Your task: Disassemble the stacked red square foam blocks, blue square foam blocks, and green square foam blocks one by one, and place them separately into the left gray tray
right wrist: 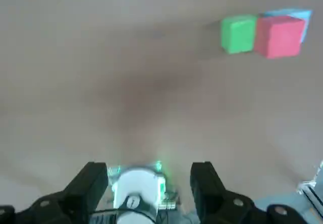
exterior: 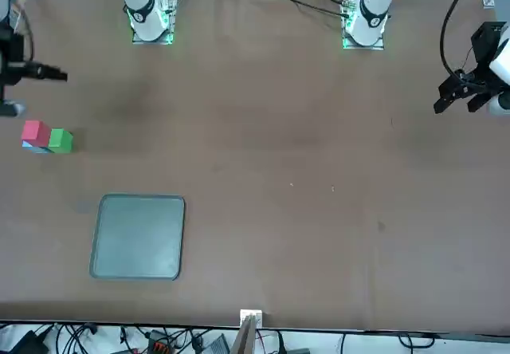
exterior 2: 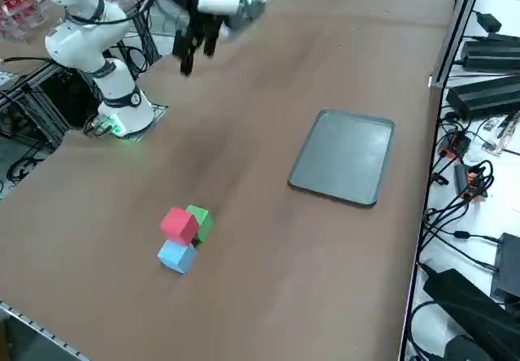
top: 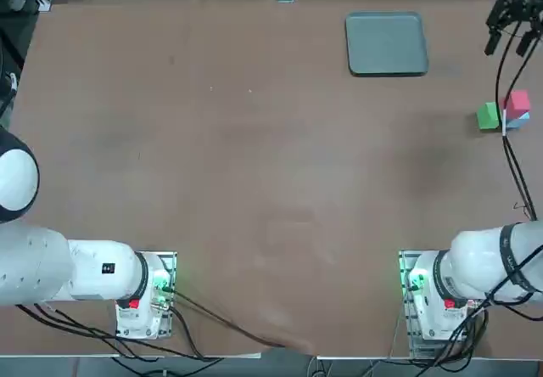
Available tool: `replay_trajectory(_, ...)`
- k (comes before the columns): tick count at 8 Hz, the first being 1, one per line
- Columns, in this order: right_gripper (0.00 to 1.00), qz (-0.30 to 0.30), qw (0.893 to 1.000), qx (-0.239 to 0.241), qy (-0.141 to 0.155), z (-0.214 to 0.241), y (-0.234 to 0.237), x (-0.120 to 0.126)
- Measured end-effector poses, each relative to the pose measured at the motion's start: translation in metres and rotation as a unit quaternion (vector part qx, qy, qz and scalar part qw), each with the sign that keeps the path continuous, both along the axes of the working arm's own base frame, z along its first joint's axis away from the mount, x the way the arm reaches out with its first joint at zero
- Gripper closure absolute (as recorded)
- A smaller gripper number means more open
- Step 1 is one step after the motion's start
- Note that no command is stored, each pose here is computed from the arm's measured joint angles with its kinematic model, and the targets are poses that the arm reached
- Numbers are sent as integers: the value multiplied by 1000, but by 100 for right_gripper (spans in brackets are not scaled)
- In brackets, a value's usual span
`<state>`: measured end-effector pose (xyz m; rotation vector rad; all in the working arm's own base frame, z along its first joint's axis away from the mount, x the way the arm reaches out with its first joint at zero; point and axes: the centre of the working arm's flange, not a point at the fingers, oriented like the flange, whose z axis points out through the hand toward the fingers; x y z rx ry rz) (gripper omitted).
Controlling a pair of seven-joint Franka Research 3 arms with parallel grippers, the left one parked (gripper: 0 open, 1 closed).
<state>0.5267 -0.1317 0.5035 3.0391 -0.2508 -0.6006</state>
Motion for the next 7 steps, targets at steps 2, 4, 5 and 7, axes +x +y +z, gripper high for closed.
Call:
replay_trajectory(2, 0, 15, 999, 11, -47, -33, -71, 0)
replay_trajectory(4, 0, 68, 993, 23, -94, -69, -149, -3)
replay_trajectory(5, 0, 86, 990, 23, -110, -90, -179, -5)
replay_trajectory(7, 0, 105, 985, 14, -136, -129, -215, -6)
